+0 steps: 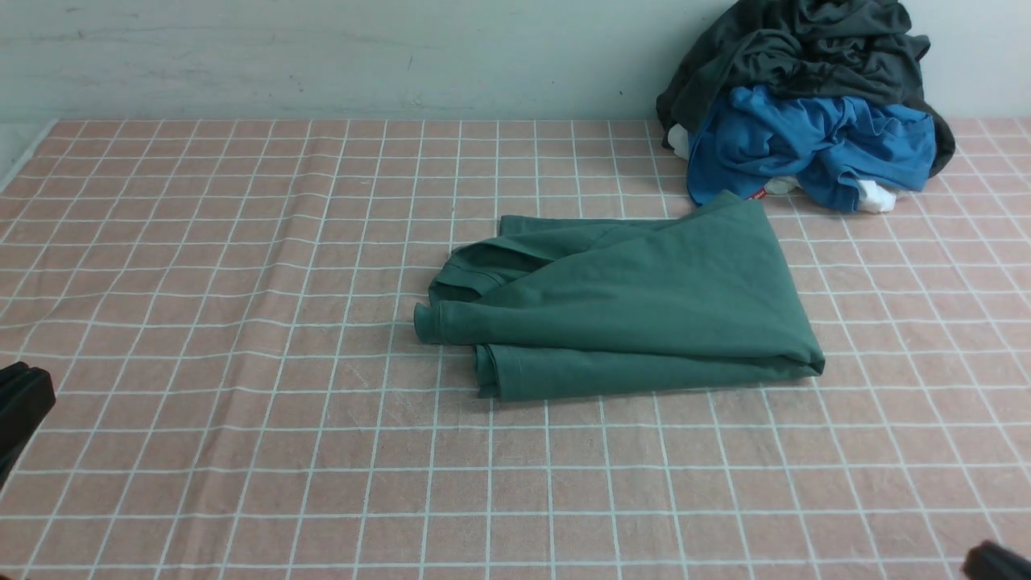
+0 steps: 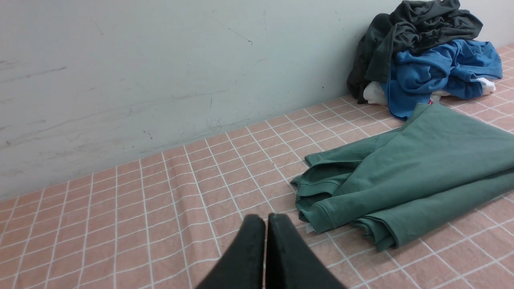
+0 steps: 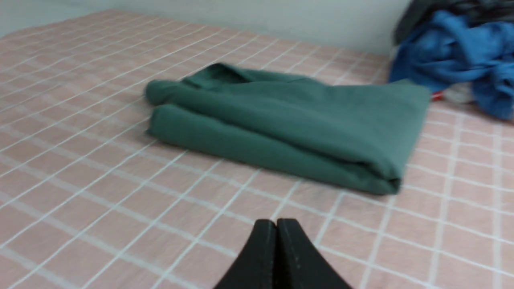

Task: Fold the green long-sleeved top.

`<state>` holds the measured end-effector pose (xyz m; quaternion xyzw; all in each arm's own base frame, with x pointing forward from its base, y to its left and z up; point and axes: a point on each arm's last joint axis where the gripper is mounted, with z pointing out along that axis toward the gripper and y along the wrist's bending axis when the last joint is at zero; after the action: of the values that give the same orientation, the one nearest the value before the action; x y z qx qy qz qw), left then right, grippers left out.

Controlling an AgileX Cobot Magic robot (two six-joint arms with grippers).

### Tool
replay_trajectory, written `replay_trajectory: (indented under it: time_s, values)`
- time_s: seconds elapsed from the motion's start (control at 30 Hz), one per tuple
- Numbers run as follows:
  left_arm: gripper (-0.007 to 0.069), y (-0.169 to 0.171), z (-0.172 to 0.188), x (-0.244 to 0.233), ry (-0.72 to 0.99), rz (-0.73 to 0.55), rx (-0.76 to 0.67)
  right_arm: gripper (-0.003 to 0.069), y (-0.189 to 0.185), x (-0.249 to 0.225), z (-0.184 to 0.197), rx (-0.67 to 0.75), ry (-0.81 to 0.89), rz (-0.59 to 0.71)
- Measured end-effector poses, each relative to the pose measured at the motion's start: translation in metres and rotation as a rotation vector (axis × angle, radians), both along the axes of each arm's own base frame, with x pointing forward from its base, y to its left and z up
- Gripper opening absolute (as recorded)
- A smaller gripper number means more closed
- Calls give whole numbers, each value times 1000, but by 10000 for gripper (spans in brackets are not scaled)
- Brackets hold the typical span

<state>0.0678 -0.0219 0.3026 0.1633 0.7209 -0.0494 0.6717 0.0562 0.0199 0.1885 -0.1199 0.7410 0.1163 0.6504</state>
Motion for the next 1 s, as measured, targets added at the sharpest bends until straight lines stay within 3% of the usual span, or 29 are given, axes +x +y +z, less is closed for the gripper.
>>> replay_trajectory:
  time_s: [0.17,0.3,1.0]
  values:
    - [-3,0,0,0,-1,1,1,-13,-14,-1,-3,3,11,-236]
    - [-3,0,0,0,-1,1,0,-13,-19,-1,-6,-5,54,-322]
    - [-3,0,-2,-1,-12,2,-2,-13,-20,-1,-6,-41,53,-337]
